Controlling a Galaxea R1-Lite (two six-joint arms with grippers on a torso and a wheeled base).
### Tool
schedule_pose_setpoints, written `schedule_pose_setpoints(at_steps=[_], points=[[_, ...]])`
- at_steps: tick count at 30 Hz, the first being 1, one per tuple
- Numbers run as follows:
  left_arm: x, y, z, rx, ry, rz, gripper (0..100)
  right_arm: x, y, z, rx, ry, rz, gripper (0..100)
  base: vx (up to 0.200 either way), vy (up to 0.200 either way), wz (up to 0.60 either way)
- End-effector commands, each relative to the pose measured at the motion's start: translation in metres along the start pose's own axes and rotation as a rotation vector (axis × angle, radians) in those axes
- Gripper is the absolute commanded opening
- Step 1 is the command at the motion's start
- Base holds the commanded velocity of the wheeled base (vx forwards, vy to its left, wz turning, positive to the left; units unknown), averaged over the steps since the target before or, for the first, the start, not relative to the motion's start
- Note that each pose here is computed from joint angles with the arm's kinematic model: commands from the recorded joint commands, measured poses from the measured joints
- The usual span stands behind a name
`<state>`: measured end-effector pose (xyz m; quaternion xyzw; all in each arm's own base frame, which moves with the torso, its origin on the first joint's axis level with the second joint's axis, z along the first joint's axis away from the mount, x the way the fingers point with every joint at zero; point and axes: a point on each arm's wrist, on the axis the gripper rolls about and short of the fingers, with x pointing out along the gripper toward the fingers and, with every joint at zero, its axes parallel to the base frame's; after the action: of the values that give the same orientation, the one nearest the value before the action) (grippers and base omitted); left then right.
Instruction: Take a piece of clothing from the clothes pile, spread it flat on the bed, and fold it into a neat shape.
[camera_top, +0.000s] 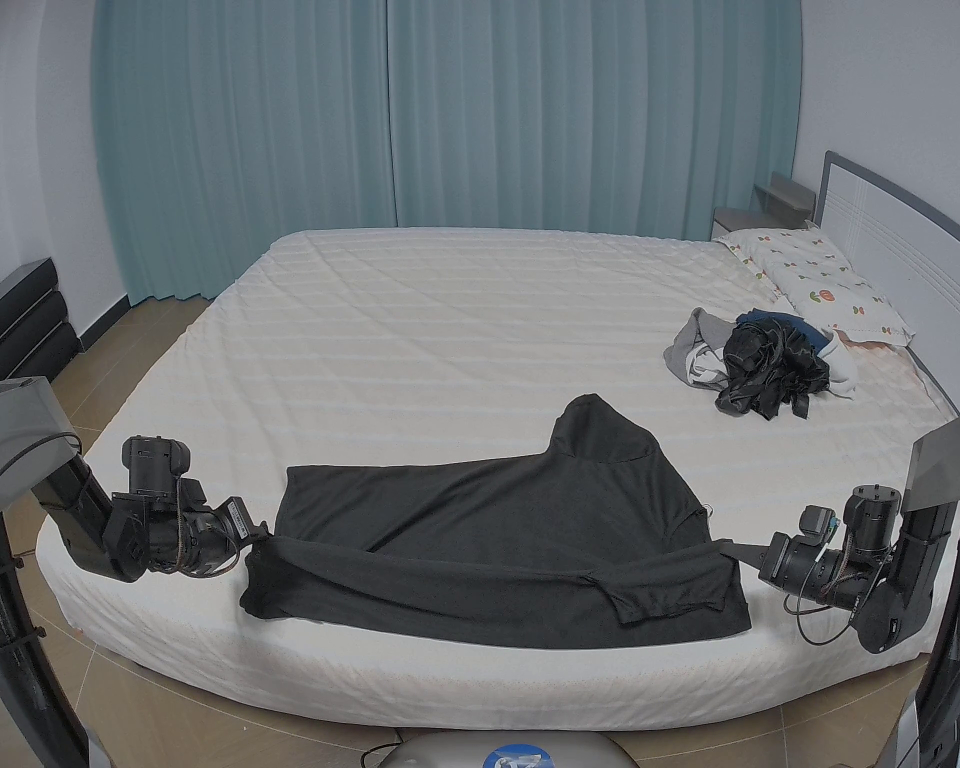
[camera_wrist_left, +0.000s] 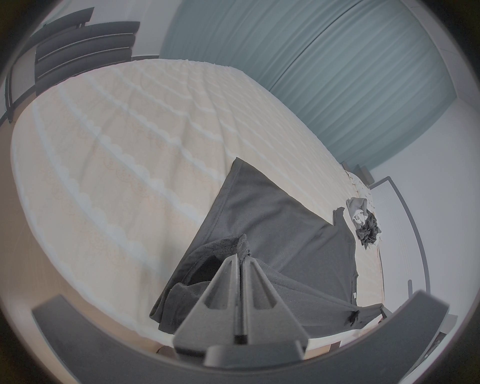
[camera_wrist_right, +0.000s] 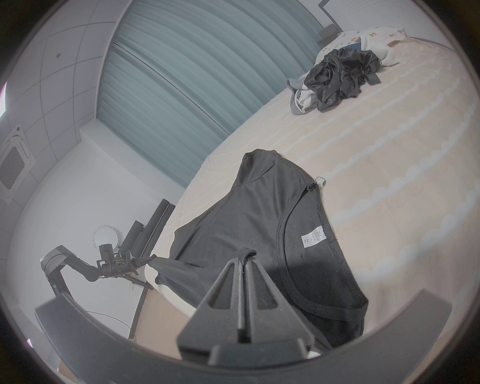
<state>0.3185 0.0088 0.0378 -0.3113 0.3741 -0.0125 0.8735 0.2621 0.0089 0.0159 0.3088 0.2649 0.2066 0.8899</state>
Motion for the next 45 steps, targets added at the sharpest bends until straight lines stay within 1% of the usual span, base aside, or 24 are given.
schedule_pose_setpoints(at_steps=[1,7,9,11,13,16,21,28,30,32,35,36,42,45], points=[[-0.013,-0.003,-0.001,0.007,-0.015,-0.009,0,-0.012,0.010,0.005,-0.020,-0.033,0.016,0,0.000,0.000,0.00],[-0.024,-0.009,0.001,0.014,-0.037,-0.023,0,-0.020,0.015,0.007,-0.028,-0.049,0.021,0,0.000,0.000,0.00],[-0.028,-0.008,-0.003,0.016,-0.034,-0.021,0,-0.022,0.017,0.008,-0.033,-0.056,0.025,0,0.000,0.000,0.00],[-0.029,-0.008,-0.004,0.016,-0.032,-0.020,0,-0.026,0.022,0.009,-0.040,-0.052,0.051,0,0.000,0.000,0.00],[-0.031,-0.009,-0.005,0.017,-0.031,-0.019,0,-0.028,0.022,0.007,-0.038,-0.041,0.057,0,0.000,0.000,0.00],[-0.035,-0.005,-0.013,0.012,-0.013,-0.008,0,-0.033,0.025,0.006,-0.039,-0.039,0.062,0,0.000,0.000,0.00],[-0.039,-0.003,-0.018,0.008,-0.001,0.000,0,-0.041,0.031,0.003,-0.044,-0.032,0.078,0,0.000,0.000,0.00],[-0.043,0.000,-0.028,-0.002,0.028,0.014,0,-0.043,0.031,0.001,-0.049,-0.026,0.071,0,0.000,0.000,0.00],[-0.041,0.001,-0.029,-0.006,0.035,0.020,0,-0.043,0.030,0.001,-0.048,-0.026,0.069,0,0.000,0.000,0.00],[-0.040,-0.001,-0.025,-0.007,0.018,0.018,0,-0.041,0.029,0.000,-0.043,-0.022,0.063,0,0.000,0.000,0.00],[-0.040,-0.001,-0.025,-0.007,0.018,0.018,0,-0.041,0.029,0.000,-0.043,-0.022,0.063,0,0.000,0.000,0.00],[-0.029,-0.001,-0.017,-0.022,0.011,0.021,0,-0.033,0.022,0.000,-0.029,-0.010,0.051,0,0.000,0.000,0.00],[-0.009,0.005,-0.015,-0.049,0.034,0.038,0,-0.016,0.012,0.003,-0.025,-0.008,0.046,0,0.000,0.000,0.00],[0.009,0.007,-0.011,-0.082,0.039,0.041,0,0.000,0.001,0.006,-0.021,-0.011,0.042,0,0.000,0.000,0.00]])
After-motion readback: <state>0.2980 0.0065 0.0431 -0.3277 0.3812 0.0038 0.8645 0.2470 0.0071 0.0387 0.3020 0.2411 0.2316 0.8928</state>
